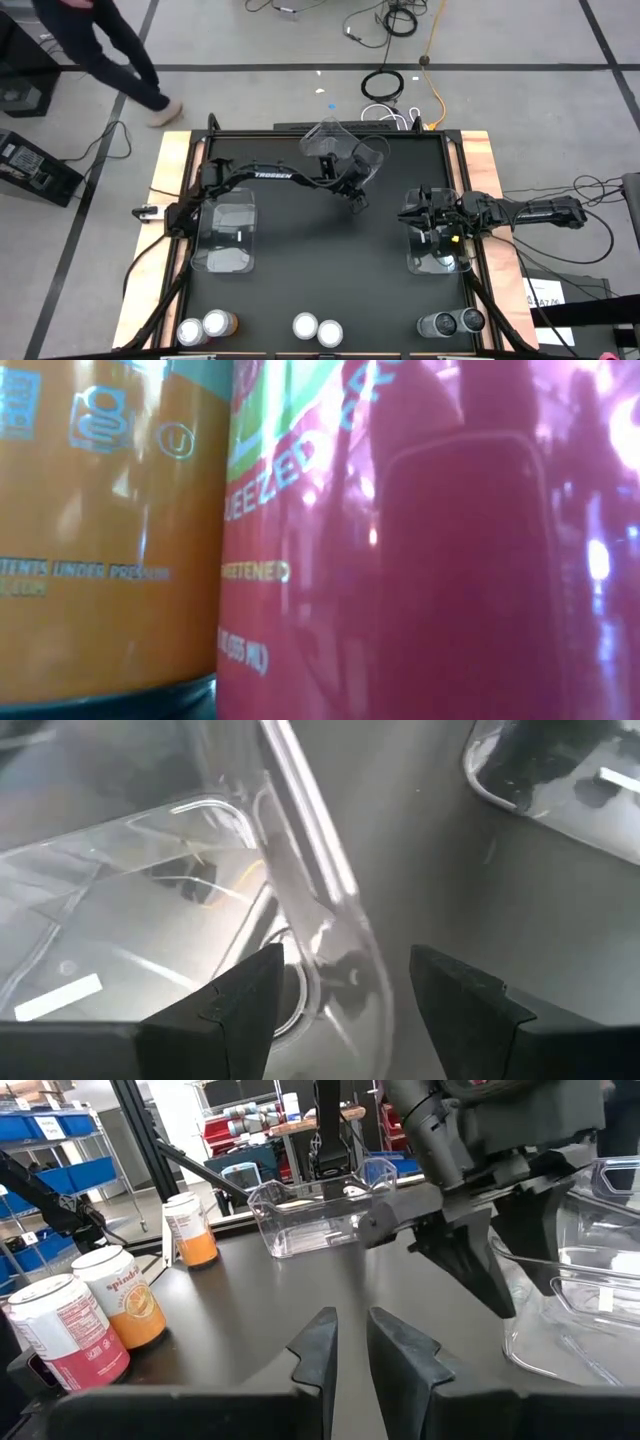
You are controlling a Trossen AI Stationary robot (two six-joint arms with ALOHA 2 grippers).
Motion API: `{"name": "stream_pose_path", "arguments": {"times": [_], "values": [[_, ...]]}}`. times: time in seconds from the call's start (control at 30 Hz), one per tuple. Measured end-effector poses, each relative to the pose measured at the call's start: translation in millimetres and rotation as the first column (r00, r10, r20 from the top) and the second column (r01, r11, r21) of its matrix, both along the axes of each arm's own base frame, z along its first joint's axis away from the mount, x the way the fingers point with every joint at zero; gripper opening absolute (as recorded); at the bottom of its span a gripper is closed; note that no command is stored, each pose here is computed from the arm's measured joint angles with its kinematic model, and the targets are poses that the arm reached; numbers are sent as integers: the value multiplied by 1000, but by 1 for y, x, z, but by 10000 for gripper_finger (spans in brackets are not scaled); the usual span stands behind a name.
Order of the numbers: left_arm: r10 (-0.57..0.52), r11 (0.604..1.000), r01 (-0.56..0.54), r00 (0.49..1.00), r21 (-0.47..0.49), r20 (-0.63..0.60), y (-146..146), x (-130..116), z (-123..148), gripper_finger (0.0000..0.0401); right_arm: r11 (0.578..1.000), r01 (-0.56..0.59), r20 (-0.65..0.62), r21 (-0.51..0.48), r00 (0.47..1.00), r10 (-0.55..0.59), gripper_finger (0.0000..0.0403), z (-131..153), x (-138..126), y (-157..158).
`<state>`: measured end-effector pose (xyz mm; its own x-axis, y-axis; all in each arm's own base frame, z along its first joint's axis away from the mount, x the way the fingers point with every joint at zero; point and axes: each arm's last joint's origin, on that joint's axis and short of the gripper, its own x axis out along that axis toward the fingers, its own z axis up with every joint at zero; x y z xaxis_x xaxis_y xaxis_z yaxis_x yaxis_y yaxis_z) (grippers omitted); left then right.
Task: Sort soda cans
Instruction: Move the top transparent bin to the center
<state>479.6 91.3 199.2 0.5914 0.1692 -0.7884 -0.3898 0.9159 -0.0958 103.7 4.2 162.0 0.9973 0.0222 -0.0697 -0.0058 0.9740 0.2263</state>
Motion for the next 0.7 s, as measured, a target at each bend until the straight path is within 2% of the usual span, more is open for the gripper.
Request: {"name": "stream_pose_path", "arguments": {"times": [0.27,0.37,0.53,0.7], "values": [[2,1000,-2,999,11,38,1,3,2,228,1000,0,-1,0,1000,0,50,0,0,0],[5,1000,-6,999,15,38,1,3,2,212,1000,0,-1,0,1000,0,50,0,0,0],[6,1000,-6,999,15,36,1,3,2,143,1000,0,-1,0,1000,0,50,0,0,0],[5,1000,-5,1000,16,-2,-2,0,1,43,1000,0,-1,0,1000,0,50,0,0,0]]}}
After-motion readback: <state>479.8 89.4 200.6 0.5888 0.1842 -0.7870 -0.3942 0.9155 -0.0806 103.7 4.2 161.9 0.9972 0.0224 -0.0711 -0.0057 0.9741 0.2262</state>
